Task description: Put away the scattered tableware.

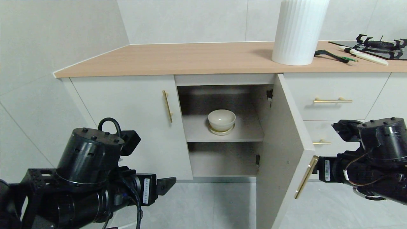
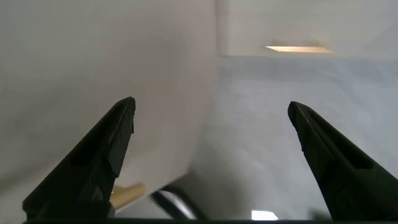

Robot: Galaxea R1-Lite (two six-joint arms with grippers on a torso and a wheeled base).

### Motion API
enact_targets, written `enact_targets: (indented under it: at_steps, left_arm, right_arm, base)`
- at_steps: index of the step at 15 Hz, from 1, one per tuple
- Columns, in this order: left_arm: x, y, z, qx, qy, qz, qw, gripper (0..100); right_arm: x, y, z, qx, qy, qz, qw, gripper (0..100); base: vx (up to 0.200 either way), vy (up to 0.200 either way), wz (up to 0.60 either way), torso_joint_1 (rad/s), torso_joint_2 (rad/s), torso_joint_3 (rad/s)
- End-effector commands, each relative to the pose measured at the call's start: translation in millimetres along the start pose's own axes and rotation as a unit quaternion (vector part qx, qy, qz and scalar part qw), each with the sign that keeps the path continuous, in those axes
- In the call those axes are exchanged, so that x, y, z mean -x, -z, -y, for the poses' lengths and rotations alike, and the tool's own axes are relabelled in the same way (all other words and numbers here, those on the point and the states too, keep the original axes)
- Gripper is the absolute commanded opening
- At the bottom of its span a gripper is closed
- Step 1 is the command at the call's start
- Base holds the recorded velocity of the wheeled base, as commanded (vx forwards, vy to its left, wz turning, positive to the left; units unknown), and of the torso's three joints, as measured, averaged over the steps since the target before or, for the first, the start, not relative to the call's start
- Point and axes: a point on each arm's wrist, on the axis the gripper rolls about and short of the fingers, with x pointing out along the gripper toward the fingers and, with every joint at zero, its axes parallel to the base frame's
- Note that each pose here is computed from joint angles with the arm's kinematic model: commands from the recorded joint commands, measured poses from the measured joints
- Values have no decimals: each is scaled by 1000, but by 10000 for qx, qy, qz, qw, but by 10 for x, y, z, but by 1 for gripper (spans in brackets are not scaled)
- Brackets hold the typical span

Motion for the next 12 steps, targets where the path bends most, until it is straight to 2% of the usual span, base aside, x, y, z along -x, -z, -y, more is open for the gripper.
enact_targets:
  at_steps: [1, 5, 8, 10, 12]
  left_arm:
    - [27, -9, -4, 14, 19, 48, 10000, 100]
    - [69, -11, 3, -8, 82, 100, 9999, 100]
    - [59, 6, 14, -45, 97, 58, 9999, 100]
    - [43, 32, 49, -120, 133, 1, 9998, 100]
    - [25, 34, 57, -131, 130, -21, 9998, 100]
  right_arm:
    - [-153, 22, -150, 128, -434, -125, 9989, 100]
    - [-462, -160, -409, 346, -739, -65, 9966, 100]
    - [-629, -281, -527, 312, -936, 7, 9951, 100]
    - [-672, -271, -539, 268, -968, 57, 9949, 100]
    - [-778, -258, -570, 119, -1001, 193, 9947, 100]
  base:
    - [0, 0, 0, 0, 0, 0]
    - [0, 0, 0, 0, 0, 0]
    - [0, 0, 0, 0, 0, 0]
    - [0, 0, 0, 0, 0, 0]
    - [0, 0, 0, 0, 0, 0]
